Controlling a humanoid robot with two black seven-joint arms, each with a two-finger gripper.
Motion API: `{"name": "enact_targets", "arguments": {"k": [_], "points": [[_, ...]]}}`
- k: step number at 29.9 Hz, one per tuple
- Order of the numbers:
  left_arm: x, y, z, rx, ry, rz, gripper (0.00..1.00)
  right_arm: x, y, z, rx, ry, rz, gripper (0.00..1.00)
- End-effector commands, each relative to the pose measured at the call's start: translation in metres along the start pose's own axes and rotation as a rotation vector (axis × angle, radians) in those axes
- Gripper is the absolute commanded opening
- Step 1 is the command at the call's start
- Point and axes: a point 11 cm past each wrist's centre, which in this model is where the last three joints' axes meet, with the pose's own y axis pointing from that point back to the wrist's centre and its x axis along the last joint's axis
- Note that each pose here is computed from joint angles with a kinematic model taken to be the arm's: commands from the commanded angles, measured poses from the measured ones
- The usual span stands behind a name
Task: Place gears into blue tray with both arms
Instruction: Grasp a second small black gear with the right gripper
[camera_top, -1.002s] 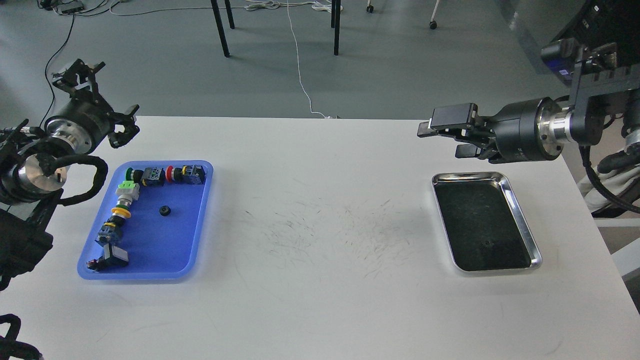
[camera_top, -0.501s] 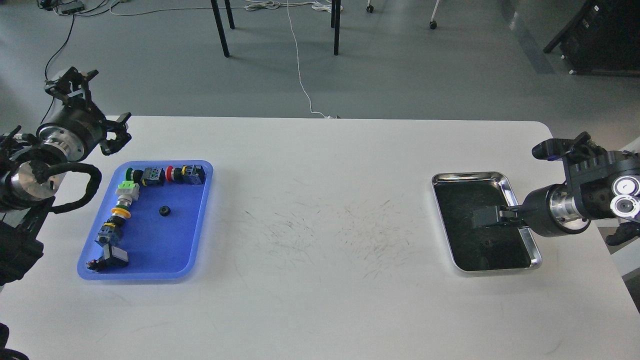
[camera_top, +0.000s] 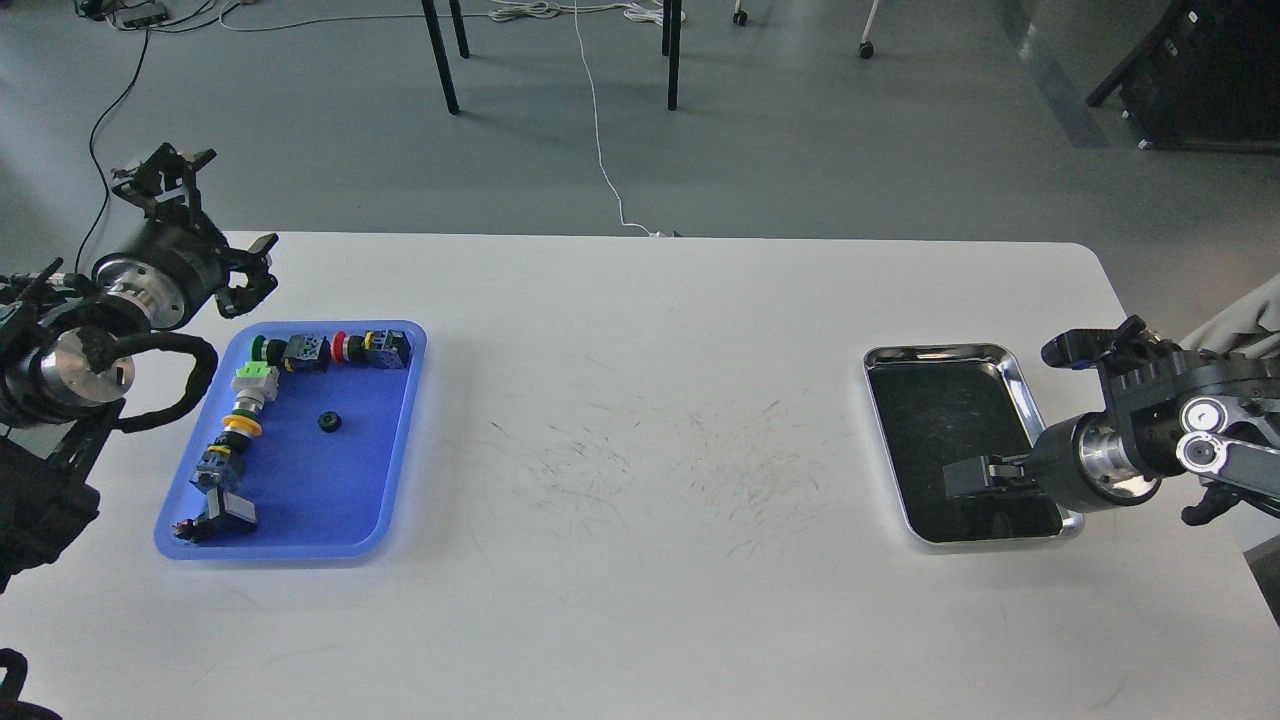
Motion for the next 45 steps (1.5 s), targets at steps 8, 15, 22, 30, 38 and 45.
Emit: {"name": "enact_targets", "arguments": {"k": [8, 15, 22, 30, 38, 45], "points": [[0.003, 0.001, 0.004, -0.006, -0.006, 0.006, 0.98, 0.006, -0.01, 0.001, -0.021, 0.001, 0.003, 0.93], [0.003, 0.001, 0.005, -0.008, -0.007, 0.006, 0.98, 0.001, -0.017, 0.004, -0.034, 0.005, -0.008, 0.87], [0.005, 0.002, 0.007, -0.008, -0.013, 0.012, 0.98, 0.002, -0.018, 0.008, -0.051, 0.013, -0.003, 0.67], [0.005, 0.002, 0.008, -0.009, -0.013, 0.012, 0.98, 0.003, -0.023, 0.004, -0.06, 0.053, 0.0, 0.38], [0.006, 0.002, 0.009, -0.01, -0.015, 0.013, 0.98, 0.004, -0.025, 0.003, -0.046, 0.051, 0.002, 0.01], [0.008, 0.003, 0.01, -0.01, -0.021, 0.017, 0.98, 0.021, -0.01, -0.019, 0.025, 0.053, 0.058, 0.01]]}}
